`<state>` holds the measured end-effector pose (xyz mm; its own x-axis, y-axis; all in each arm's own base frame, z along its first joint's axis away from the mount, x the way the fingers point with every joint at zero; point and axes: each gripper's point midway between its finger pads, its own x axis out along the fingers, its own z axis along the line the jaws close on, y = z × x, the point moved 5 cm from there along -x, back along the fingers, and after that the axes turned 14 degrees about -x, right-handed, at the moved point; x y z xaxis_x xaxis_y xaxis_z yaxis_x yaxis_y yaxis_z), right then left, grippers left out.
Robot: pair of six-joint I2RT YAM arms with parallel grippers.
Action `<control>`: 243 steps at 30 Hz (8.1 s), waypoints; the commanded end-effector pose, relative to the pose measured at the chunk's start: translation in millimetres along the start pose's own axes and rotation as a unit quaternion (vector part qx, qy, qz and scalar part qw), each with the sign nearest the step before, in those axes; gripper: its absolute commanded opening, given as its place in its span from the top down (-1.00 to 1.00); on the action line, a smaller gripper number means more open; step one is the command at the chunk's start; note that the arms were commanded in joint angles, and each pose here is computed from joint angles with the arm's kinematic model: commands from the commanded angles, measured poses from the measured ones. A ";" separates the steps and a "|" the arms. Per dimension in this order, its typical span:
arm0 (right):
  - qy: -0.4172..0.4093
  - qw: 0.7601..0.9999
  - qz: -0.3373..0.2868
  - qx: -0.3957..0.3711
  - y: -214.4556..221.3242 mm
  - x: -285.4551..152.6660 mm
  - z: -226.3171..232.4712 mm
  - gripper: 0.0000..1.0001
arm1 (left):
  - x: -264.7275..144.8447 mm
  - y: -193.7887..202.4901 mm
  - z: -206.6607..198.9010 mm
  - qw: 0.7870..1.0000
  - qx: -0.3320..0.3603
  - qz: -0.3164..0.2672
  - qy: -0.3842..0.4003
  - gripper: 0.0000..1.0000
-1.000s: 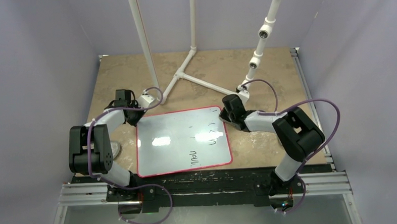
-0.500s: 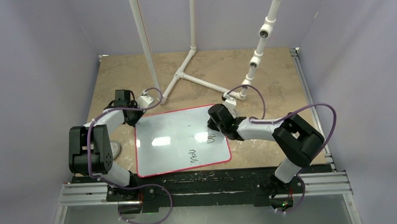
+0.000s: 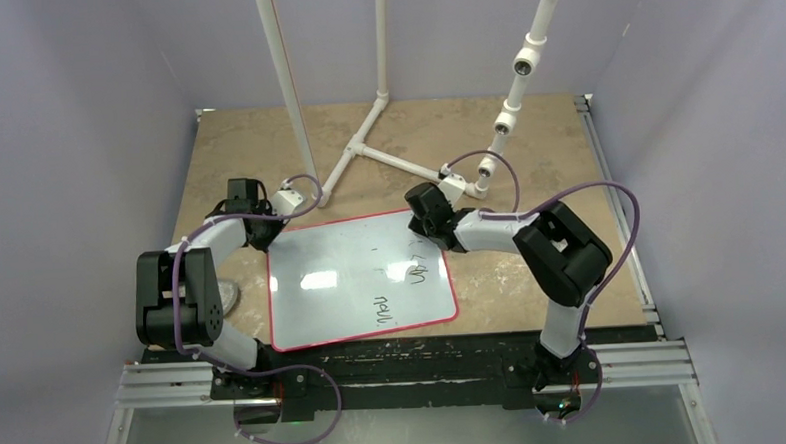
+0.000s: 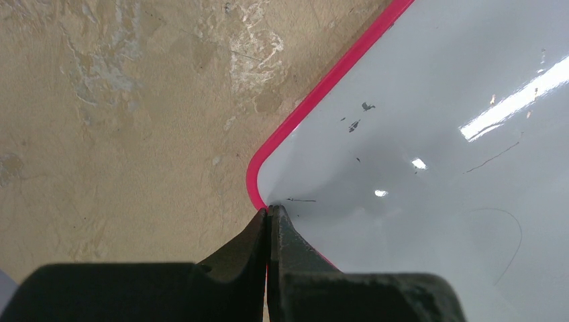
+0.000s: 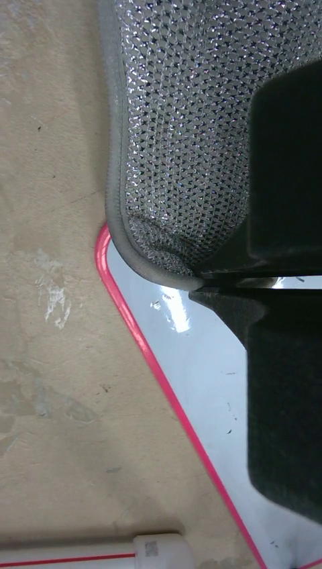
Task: Erase the whiteboard
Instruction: Hold the whiteboard at the center of the board.
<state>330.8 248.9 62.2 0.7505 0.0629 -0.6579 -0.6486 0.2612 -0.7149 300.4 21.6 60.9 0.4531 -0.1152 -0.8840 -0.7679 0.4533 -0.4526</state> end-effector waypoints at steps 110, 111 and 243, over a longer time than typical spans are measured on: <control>0.011 0.991 0.130 0.042 103.0 -43.4 -93.5 1.00 | -4.1 60.6 -41.7 0.986 -0.022 0.126 0.103 1.00; 0.014 0.991 0.126 0.042 103.8 -45.0 -99.1 1.00 | -4.6 60.8 -42.0 0.986 -0.023 0.126 0.103 1.00; -0.150 0.955 0.193 -0.170 137.7 -88.4 41.8 1.00 | -35.2 31.5 -49.5 0.971 -0.080 0.056 0.218 0.67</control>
<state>225.8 390.3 61.2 0.5447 0.5161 -0.6611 -0.7814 0.0261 -0.6235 235.0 5.5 65.3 0.1312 -0.4586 -0.8789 -0.9003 0.3161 -0.2994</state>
